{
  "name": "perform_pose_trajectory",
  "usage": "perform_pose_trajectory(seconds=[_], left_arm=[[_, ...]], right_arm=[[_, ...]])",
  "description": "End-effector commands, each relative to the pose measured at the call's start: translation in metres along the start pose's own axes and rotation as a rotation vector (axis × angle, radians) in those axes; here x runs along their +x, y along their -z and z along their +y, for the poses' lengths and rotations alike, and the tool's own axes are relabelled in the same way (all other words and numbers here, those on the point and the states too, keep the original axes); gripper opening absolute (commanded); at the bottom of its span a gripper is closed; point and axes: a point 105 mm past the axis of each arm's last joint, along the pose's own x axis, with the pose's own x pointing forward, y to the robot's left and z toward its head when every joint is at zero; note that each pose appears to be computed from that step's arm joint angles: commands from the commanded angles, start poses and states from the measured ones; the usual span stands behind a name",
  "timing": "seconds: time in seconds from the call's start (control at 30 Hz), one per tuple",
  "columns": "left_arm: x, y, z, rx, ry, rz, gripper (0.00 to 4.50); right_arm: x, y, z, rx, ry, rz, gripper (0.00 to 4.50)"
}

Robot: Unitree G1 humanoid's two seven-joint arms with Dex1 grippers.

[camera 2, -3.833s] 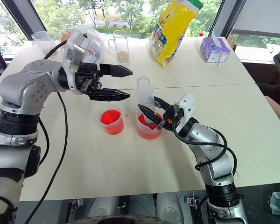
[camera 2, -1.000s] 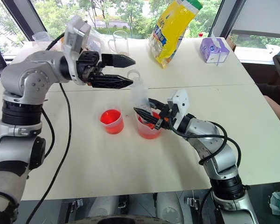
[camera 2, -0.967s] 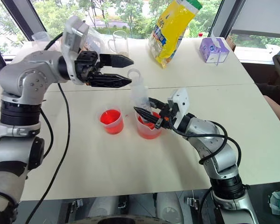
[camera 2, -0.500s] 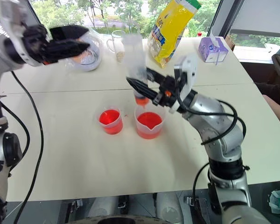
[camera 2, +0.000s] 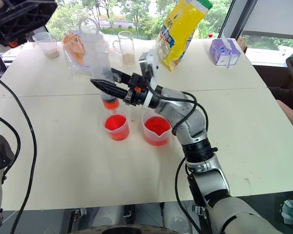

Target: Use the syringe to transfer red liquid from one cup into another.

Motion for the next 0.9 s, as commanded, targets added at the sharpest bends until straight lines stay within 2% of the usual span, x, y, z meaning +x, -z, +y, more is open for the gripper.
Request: perform_pose_trajectory(seconds=[0.03,0.23,0.53,0.6,0.63,0.67,0.83,0.9], left_arm=[[0.001,-0.005,-0.014,0.034,0.037,0.007,3.99],[0.003,0.021,-0.023,-0.002,0.075,0.121,3.99],[0.002,0.042,-0.022,-0.024,0.082,0.212,3.99],[0.003,0.047,-0.021,-0.031,0.082,0.223,3.48],[0.003,0.048,-0.021,-0.035,0.079,0.222,2.99],[0.004,0.048,-0.02,-0.038,0.079,0.218,2.79],[0.005,0.05,-0.023,-0.043,0.099,0.222,0.2],[0.006,0.052,-0.023,-0.041,0.101,0.229,0.04]], right_arm=[[0.002,0.0,0.006,-0.033,-0.034,-0.023,1.38],[0.0,0.011,0.008,-0.042,-0.037,0.004,1.38],[0.001,0.012,0.009,-0.058,-0.04,0.011,1.38],[0.001,0.012,0.01,-0.061,-0.044,0.012,1.38],[0.002,0.012,0.01,-0.063,-0.045,0.013,1.38],[0.002,0.012,0.01,-0.065,-0.046,0.015,1.38],[0.003,0.012,0.011,-0.071,-0.05,0.016,1.38],[0.003,0.011,0.011,-0.073,-0.052,0.015,1.38]])
